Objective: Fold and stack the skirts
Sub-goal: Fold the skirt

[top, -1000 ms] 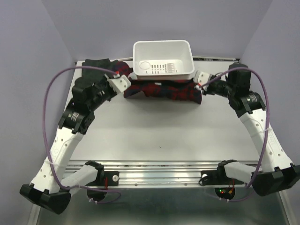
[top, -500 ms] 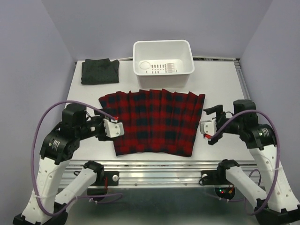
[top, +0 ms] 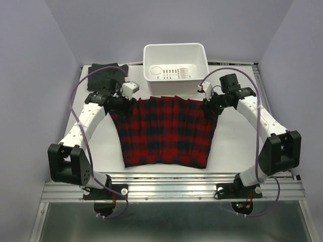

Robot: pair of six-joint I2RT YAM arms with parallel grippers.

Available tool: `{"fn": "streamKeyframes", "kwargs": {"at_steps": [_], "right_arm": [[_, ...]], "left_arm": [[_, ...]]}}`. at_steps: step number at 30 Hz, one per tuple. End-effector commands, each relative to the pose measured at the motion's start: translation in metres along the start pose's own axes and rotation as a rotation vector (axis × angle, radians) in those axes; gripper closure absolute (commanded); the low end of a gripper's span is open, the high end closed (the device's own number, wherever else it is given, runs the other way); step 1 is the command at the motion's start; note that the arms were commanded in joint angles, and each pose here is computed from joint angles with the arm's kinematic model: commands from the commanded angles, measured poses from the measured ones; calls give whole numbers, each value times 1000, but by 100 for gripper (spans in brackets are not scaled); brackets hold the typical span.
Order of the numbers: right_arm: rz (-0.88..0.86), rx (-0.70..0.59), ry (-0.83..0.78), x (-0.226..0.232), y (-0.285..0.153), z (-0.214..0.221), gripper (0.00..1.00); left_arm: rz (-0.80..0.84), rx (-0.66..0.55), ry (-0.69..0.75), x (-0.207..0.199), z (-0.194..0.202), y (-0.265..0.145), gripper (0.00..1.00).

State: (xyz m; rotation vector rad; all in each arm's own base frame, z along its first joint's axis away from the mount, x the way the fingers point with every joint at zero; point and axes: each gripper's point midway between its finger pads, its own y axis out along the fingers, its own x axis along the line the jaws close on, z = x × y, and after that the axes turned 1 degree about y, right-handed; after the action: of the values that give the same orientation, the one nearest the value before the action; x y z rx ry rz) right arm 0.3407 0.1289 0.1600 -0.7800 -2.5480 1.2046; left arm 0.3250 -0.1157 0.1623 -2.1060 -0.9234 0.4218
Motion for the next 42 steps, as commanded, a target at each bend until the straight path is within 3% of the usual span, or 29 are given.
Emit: {"fn": "streamKeyframes", "kwargs": {"at_steps": [1, 2, 8, 13, 17, 24, 26, 31, 35, 37, 39, 42], "right_arm": [[42, 44, 47, 15, 18, 0, 35], [77, 69, 34, 11, 23, 5, 35], [64, 266, -17, 21, 65, 66, 35], [16, 365, -9, 34, 74, 89, 36], [-21, 409, -141, 55, 79, 98, 36], [150, 520, -349, 13, 82, 118, 34], [170, 559, -418, 5, 80, 124, 34], [271, 585, -524, -27, 76, 125, 30], [375, 523, -517, -55, 71, 93, 28], [424, 435, -438, -62, 62, 59, 24], [358, 408, -355, -48, 49, 47, 20], [230, 204, -110, -6, 29, -10, 15]], "left_arm": [[-5, -150, -361, 23, -21, -25, 41], [-17, -142, -452, 32, -8, -22, 39], [-98, -80, -676, 63, 36, -10, 37], [-130, -31, -748, 82, 57, -3, 32], [-128, -27, -825, 85, 65, 2, 32], [-143, -90, -801, 103, 60, -2, 33], [-124, -100, -732, 106, 54, -5, 33], [-122, -81, -367, 102, 41, -13, 40], [-158, -85, 202, 99, 36, -28, 36], [-168, -62, 428, 89, 50, -33, 30], [-192, -16, 705, 90, 70, -27, 27], [-286, -74, 768, 101, 62, -35, 28]]}}
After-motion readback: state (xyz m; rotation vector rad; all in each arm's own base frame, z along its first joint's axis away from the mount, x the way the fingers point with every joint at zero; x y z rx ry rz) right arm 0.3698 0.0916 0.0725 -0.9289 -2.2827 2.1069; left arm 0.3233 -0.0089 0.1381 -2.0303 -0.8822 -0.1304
